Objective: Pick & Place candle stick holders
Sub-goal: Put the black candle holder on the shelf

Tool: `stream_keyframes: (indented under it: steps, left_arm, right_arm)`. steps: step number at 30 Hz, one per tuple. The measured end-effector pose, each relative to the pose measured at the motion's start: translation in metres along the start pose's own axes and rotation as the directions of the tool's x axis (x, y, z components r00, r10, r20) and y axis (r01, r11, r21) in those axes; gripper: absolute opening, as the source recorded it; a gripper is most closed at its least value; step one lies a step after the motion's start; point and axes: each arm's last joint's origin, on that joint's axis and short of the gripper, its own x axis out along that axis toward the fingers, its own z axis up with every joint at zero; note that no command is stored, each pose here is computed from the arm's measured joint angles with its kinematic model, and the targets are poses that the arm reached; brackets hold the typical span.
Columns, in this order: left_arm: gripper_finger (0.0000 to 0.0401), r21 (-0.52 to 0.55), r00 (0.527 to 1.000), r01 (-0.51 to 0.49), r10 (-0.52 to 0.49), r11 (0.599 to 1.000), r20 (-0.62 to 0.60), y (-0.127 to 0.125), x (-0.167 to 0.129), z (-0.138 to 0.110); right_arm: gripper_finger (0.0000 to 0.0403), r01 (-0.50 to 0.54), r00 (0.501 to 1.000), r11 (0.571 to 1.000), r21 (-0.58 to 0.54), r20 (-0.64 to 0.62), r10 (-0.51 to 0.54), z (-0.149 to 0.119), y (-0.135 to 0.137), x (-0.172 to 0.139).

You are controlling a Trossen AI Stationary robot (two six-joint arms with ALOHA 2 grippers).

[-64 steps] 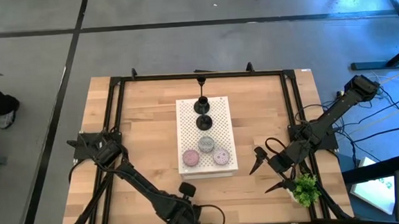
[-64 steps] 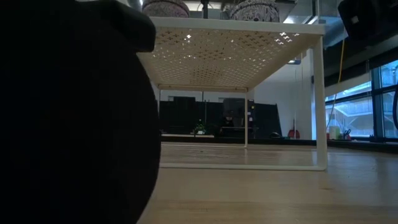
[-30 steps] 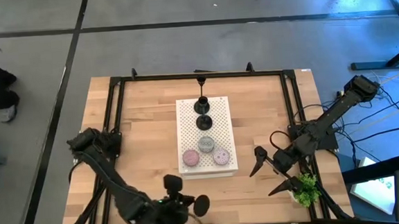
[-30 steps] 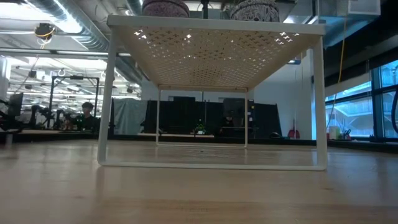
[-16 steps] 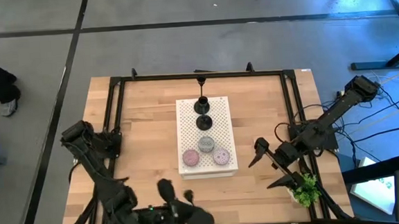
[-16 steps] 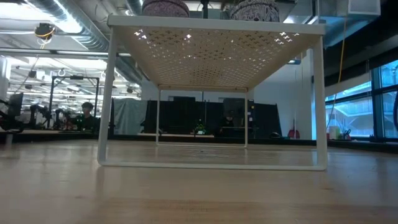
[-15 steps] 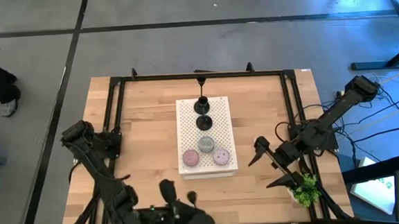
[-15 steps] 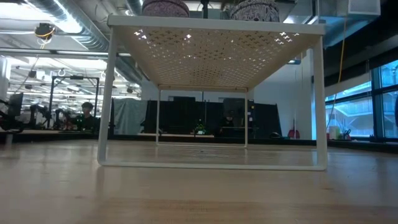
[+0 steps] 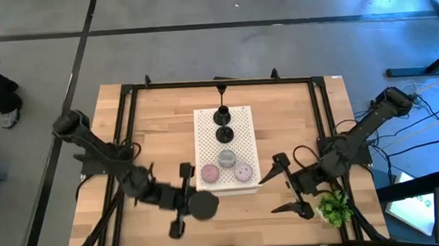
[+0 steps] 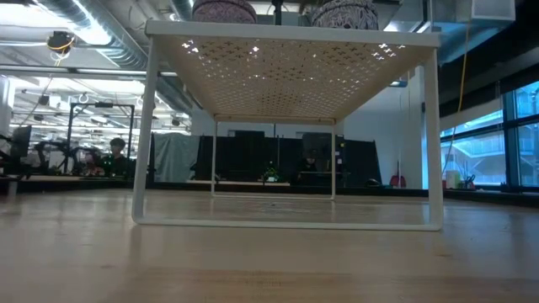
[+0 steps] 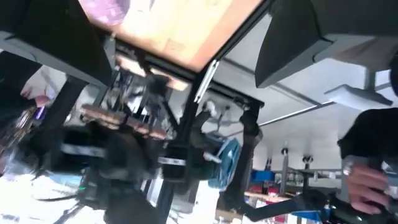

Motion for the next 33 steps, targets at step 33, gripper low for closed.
stream_keyframes:
  steps: [33]
  left_arm:
    - [0.0009, -0.084, 0.978, 0.207, -0.206, 0.975, 0.023, 0.082, 0.009, -0.033]
  right_arm:
    - [0.0272, 0.065, 0.996, 0.958, 0.279, -0.073, -0.047, -0.031, -0.07, 0.085]
